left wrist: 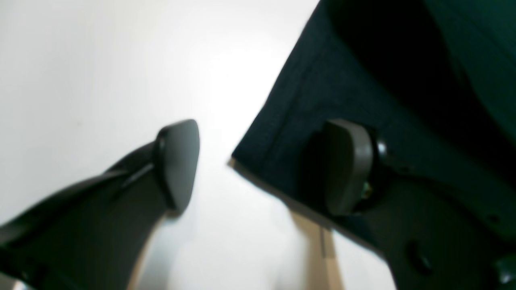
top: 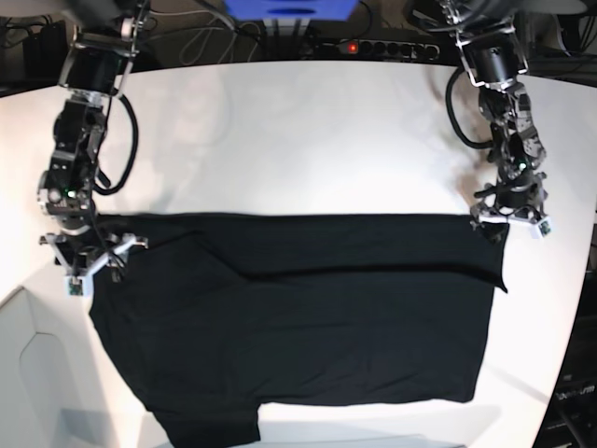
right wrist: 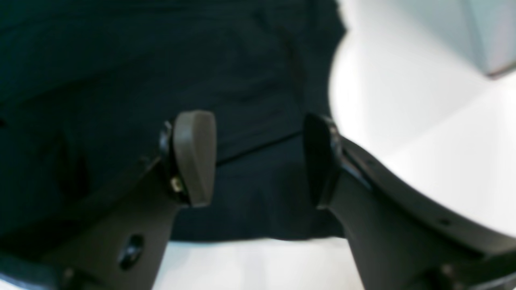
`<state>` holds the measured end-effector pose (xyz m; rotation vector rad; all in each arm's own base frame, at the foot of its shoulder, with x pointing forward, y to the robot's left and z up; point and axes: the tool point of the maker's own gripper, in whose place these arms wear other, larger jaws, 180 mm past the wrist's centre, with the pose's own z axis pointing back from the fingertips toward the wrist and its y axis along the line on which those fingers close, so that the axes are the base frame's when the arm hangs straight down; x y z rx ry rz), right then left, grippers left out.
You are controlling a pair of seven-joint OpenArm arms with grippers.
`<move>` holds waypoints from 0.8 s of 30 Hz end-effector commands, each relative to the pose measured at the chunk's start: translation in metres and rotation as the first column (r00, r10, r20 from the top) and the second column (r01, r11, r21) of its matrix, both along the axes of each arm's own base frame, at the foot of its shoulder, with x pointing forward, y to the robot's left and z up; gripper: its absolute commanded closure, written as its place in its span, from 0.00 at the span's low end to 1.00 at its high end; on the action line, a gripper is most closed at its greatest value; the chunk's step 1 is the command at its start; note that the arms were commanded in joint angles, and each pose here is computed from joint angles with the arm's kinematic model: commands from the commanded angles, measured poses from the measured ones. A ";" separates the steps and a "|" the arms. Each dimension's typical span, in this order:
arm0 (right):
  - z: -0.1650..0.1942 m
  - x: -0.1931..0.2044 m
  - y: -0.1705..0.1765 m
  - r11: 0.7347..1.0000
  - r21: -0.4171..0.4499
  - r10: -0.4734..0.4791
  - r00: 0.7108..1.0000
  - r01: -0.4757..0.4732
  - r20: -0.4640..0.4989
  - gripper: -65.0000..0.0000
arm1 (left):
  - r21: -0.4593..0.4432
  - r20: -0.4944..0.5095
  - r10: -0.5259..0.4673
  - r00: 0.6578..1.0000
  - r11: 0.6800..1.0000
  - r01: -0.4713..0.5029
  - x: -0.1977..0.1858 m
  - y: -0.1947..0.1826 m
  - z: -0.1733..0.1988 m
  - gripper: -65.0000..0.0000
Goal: Fold the T-shirt properly
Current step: 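Lift the shoulder edge with both grippers and pull it over the shirt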
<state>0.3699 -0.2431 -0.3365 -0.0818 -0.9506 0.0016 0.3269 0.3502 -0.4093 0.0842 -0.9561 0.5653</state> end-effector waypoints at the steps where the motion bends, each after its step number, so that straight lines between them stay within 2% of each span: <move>1: 0.019 0.007 -0.005 1.000 -0.022 0.006 0.998 -0.005 0.059 0.46 | -0.007 -0.010 -0.001 1.000 1.000 0.001 0.000 0.002 0.001 0.40; 5: 0.020 -0.001 -0.021 0.998 -0.055 -0.011 0.999 0.014 0.052 0.45 | -0.009 -0.012 0.002 1.000 1.000 -0.003 0.000 0.002 0.000 0.65; 8: 0.013 -0.011 -0.043 0.996 -0.051 -0.069 0.997 0.071 0.032 0.45 | -0.012 -0.011 0.003 1.000 1.000 -0.003 0.000 0.002 -0.001 0.77; 13: -0.018 -0.023 -0.065 0.991 -0.022 -0.136 0.989 0.135 -0.049 0.45 | -0.020 -0.011 0.003 1.000 1.000 -0.003 0.000 -0.001 -0.002 0.78; 19: -0.051 -0.030 -0.074 0.987 0.006 -0.160 0.985 0.161 -0.063 0.45 | -0.021 -0.010 0.001 1.000 1.000 -0.001 0.000 -0.003 -0.002 0.78; 21: -0.061 -0.034 -0.081 0.986 0.000 -0.168 0.982 0.168 -0.084 0.45 | -0.021 -0.010 0.001 1.000 1.000 -0.001 0.000 -0.003 -0.002 0.86; 23: -0.068 -0.037 -0.083 0.985 0.005 -0.174 0.979 0.175 -0.102 0.45 | -0.021 -0.013 0.002 1.000 1.000 -0.002 -0.001 -0.003 -0.003 1.00; 24: -0.072 -0.039 -0.084 0.984 0.006 -0.176 0.978 0.178 -0.113 0.45 | -0.023 -0.016 0.001 1.000 1.000 -0.001 -0.001 -0.003 -0.004 1.00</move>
